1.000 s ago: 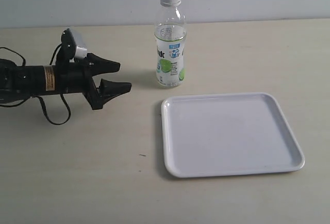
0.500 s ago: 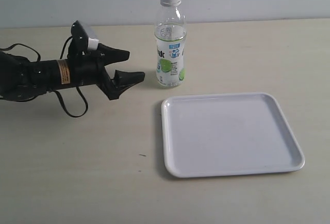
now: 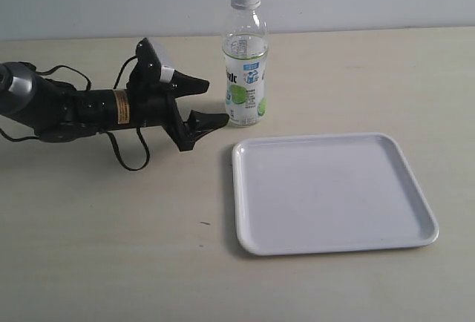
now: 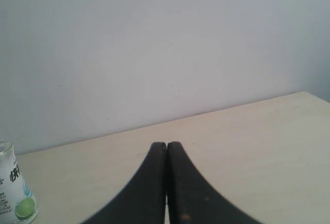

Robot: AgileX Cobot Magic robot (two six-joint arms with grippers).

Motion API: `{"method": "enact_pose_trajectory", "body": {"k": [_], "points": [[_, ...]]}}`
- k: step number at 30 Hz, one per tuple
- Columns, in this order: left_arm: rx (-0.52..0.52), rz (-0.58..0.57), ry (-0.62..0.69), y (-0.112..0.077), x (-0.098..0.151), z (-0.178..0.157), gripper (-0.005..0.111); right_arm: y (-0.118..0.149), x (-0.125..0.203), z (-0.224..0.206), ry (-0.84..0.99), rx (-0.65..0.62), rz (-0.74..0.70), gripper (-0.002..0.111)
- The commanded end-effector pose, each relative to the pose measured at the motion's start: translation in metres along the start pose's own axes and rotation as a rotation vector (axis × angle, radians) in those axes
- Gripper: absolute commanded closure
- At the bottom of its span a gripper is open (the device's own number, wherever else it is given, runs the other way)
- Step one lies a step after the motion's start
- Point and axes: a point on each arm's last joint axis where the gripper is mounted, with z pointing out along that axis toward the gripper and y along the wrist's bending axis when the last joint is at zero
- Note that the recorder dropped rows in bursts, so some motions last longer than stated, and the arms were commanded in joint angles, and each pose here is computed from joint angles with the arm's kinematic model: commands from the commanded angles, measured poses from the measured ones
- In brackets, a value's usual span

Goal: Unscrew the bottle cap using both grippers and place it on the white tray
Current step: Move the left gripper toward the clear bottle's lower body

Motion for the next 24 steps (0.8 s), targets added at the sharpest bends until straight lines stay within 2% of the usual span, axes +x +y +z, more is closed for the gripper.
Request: {"method": "enact_pose_trajectory", "body": {"k": [1,7,13,24], "points": [[-0.007,-0.016,-0.013,0.006,0.002,0.007,0.029,0.0,0.001,0.0,-0.005,0.002,-0.001,0.108],[0.012,-0.064,-0.023,0.013,0.002,0.016,0.029,0.0,0.001,0.0,-0.005,0.002,-0.001,0.108],[0.059,-0.026,-0.025,0.019,-0.004,0.022,0.029,0.0,0.001,0.0,-0.005,0.002,-0.001,0.108],[0.054,0.001,-0.024,0.026,-0.003,0.028,0.029,0.0,0.001,0.0,-0.005,0.002,-0.001,0.108]]}}
